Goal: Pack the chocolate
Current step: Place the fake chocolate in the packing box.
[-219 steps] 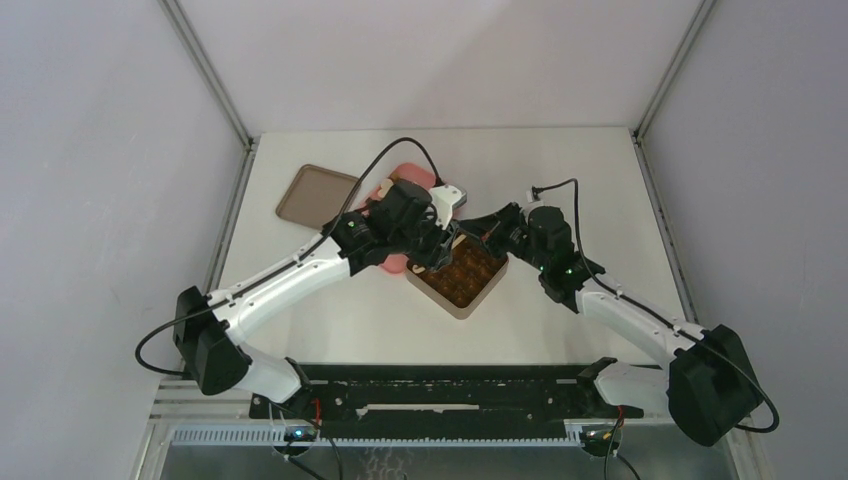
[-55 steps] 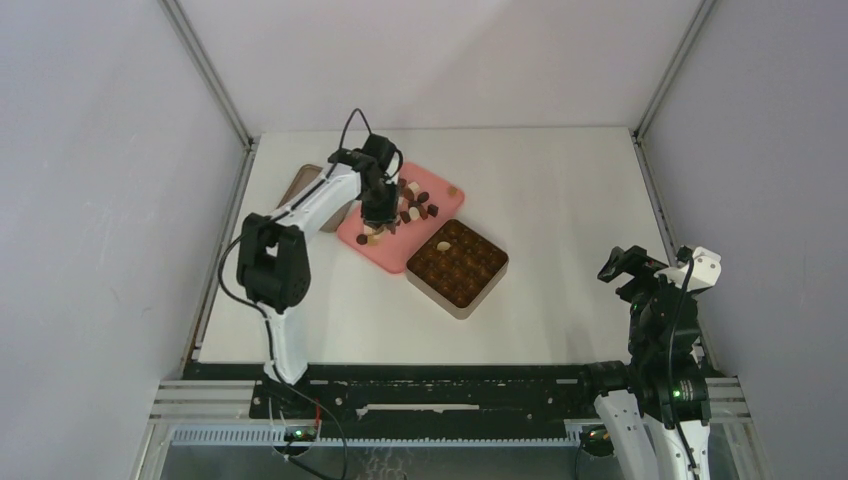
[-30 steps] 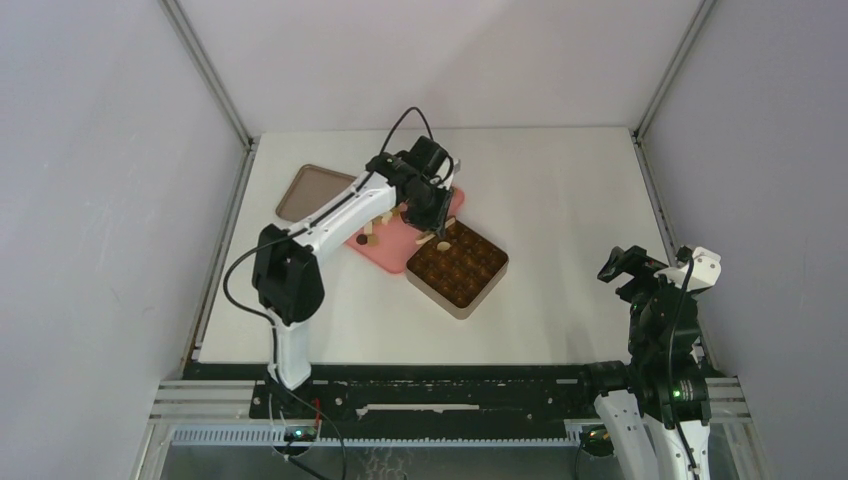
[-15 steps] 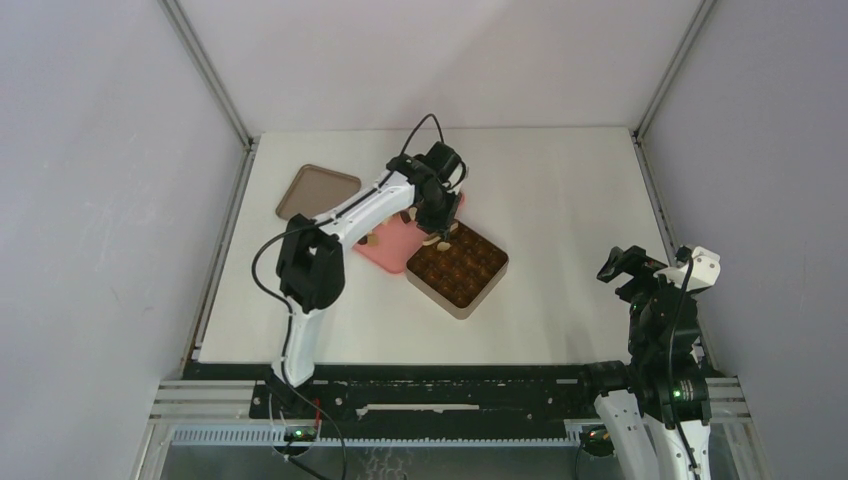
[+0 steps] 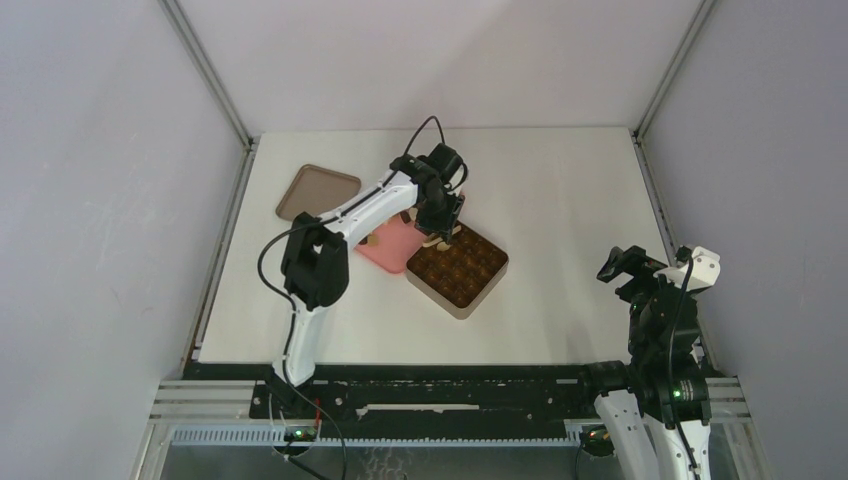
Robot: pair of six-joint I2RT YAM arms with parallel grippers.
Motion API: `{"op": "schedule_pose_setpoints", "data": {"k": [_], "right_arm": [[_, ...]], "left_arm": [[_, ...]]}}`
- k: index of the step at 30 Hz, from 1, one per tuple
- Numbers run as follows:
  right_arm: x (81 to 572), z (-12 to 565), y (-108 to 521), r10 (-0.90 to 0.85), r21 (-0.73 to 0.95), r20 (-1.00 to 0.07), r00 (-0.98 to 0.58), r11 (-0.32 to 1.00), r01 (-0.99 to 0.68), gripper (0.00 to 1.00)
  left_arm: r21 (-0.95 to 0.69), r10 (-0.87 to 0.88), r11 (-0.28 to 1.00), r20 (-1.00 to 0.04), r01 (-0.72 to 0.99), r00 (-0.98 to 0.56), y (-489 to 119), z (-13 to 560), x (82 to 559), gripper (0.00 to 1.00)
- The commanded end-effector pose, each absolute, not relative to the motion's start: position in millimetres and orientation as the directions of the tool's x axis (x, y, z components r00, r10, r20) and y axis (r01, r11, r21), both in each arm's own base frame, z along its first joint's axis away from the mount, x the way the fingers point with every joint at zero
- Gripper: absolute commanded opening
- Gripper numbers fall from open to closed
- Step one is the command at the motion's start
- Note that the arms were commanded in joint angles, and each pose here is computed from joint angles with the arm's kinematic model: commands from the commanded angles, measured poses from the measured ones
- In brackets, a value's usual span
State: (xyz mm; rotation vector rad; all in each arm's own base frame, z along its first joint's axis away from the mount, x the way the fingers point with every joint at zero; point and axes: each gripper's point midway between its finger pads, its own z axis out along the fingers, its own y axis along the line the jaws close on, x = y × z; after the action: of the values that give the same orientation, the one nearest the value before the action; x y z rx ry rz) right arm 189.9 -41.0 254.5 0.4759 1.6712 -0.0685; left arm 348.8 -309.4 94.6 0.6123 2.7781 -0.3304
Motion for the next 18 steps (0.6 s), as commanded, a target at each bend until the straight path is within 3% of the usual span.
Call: {"op": "schedule_pose_setpoints", "data": {"k": [1, 10, 18], "right_arm": [[192.1, 260.9, -40.9, 0.253, 0.221, -0.966, -0.056, 0.916, 0.335, 0.98], [191.7, 261.3, -40.9, 0.254, 0.222, -0.966, -0.053, 0.916, 0.334, 0.98], [191.6, 261.5, -41.0, 0.254, 0.222, -0.966, -0.052, 0.916, 0.334, 0.98]], "left_arm": [[-0.165, 0.379, 0.868, -0.39, 0.468, -0.84, -317.8, 125.4, 358.2, 0.45], [-0.15, 0.355, 0.883, -0.409, 0.445, -0.841, -285.8, 154.8, 348.6, 0.43], [-0.101, 0.31, 0.921, -0.393, 0.376, -0.866, -222.5, 168.7, 336.0, 0.43]]}}
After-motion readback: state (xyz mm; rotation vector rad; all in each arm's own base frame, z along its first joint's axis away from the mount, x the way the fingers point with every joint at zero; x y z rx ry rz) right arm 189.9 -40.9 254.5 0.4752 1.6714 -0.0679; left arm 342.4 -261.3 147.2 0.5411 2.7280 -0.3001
